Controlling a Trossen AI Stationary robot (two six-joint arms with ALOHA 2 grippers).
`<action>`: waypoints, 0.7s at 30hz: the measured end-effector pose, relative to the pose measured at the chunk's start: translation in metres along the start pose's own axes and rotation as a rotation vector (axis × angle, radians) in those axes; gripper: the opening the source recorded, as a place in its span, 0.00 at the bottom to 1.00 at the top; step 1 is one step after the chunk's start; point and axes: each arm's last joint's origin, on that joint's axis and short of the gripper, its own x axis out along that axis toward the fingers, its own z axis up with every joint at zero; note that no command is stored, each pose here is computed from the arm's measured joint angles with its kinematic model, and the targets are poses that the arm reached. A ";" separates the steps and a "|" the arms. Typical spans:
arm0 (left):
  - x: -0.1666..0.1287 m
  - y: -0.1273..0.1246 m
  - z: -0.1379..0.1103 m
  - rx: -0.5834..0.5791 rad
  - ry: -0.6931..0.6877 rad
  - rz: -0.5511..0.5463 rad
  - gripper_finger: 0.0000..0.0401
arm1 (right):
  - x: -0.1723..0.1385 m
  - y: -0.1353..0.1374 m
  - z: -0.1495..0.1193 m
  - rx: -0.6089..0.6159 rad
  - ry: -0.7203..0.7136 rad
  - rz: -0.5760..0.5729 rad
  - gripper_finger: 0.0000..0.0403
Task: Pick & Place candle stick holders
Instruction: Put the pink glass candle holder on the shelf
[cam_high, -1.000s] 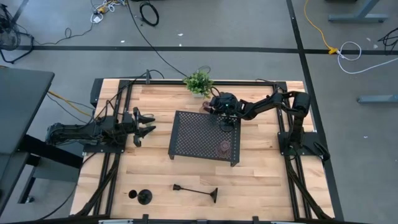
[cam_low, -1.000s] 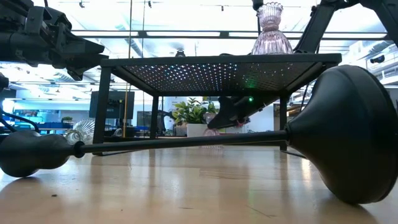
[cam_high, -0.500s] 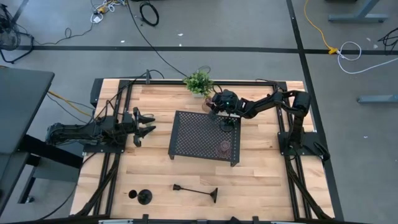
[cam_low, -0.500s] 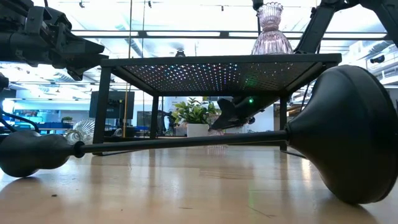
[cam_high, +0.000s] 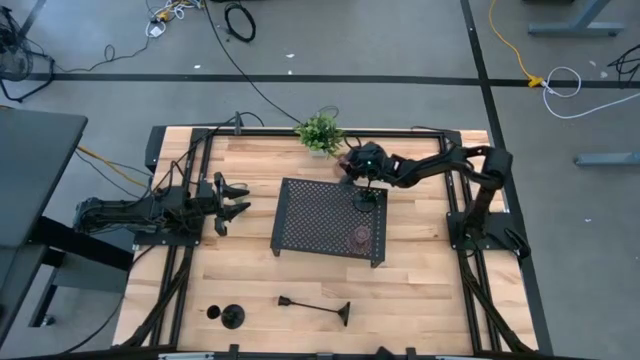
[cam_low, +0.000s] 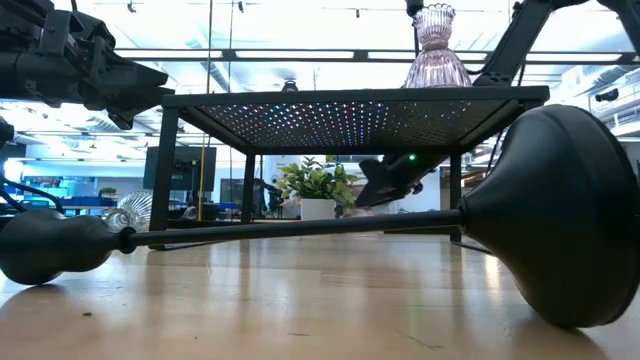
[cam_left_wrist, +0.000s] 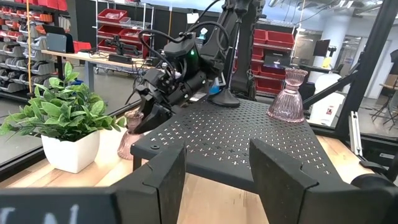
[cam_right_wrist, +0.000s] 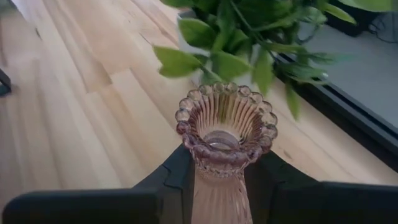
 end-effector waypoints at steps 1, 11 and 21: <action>0.000 0.000 0.000 0.000 0.000 0.000 0.45 | -0.003 -0.001 0.002 -0.008 0.005 -0.007 0.23; 0.000 0.000 0.000 -0.002 0.000 0.000 0.45 | -0.019 -0.013 0.010 0.001 0.044 -0.031 0.23; 0.000 0.000 0.000 -0.002 0.000 0.000 0.45 | -0.044 -0.019 0.033 0.019 -0.043 -0.036 0.23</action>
